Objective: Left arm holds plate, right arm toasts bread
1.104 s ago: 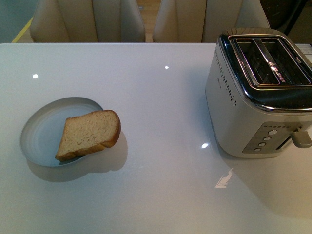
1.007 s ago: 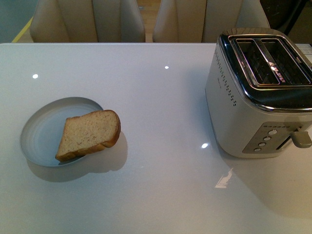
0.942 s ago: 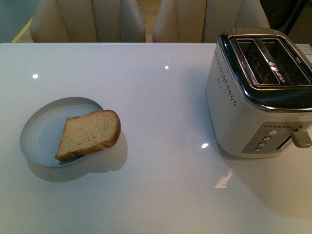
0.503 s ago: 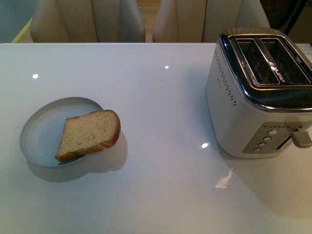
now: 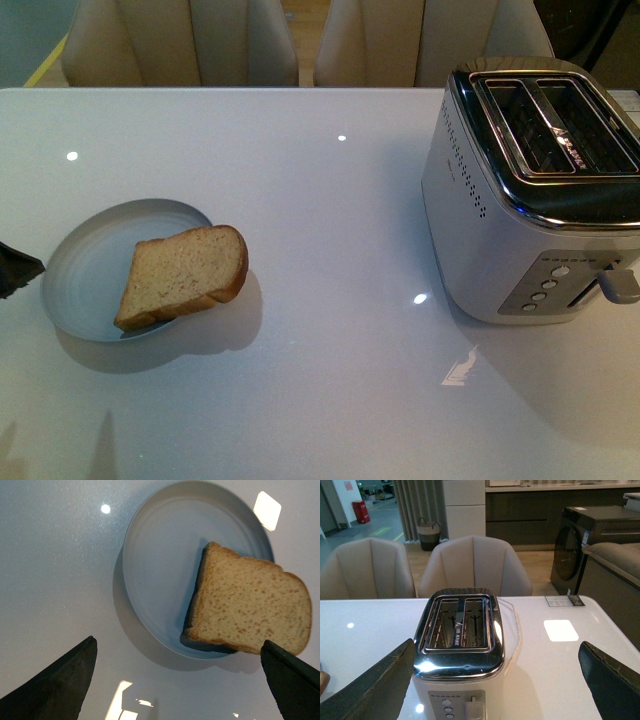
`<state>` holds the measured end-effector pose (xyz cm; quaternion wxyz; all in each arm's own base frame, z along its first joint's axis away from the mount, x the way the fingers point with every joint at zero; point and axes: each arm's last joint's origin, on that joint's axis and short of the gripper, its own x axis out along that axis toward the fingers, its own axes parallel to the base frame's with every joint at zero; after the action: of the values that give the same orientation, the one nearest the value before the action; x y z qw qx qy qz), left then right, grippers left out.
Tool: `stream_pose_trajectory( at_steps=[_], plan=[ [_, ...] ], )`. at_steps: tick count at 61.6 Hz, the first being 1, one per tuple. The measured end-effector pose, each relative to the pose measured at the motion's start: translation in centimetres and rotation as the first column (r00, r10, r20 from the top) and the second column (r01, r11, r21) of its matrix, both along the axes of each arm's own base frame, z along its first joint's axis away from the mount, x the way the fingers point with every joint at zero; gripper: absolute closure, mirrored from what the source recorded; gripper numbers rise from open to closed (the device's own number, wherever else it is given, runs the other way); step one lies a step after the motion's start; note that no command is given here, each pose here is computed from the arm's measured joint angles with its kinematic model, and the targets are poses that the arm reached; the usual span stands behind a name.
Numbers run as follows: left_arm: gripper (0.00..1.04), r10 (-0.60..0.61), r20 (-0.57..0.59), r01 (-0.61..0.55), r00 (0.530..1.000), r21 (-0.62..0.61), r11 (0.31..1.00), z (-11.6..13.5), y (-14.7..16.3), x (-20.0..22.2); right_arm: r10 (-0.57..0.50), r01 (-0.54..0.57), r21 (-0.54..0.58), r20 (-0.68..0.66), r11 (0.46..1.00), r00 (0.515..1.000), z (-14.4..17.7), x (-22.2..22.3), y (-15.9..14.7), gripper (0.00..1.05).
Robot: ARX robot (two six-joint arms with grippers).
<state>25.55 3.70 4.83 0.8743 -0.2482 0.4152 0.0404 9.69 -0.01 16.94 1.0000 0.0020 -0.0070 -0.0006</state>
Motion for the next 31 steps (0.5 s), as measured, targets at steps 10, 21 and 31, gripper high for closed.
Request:
stream_pose_trajectory(
  at_steps=[10, 21, 31],
  plan=[
    [0.07, 0.023, -0.072, -0.025, 0.997, -0.019, 1.0, -2.7, -0.2, 1.7, 0.0, 0.0, 0.0, 0.0, 1.0, 1.0, 0.0, 0.0, 0.0, 0.09],
    [0.07, 0.063, -0.14, -0.065, 0.988, -0.012, 0.998, -5.4, -0.3, 3.4, 0.0, 0.0, 0.0, 0.0, 1.0, 1.0, 0.0, 0.0, 0.0, 0.09],
    [0.07, 0.093, -0.185, -0.096, 0.978, -0.008, 0.995, -7.0, -0.3, 4.6, 0.0, 0.0, 0.0, 0.0, 1.0, 1.0, 0.0, 0.0, 0.0, 0.09]
  ],
)
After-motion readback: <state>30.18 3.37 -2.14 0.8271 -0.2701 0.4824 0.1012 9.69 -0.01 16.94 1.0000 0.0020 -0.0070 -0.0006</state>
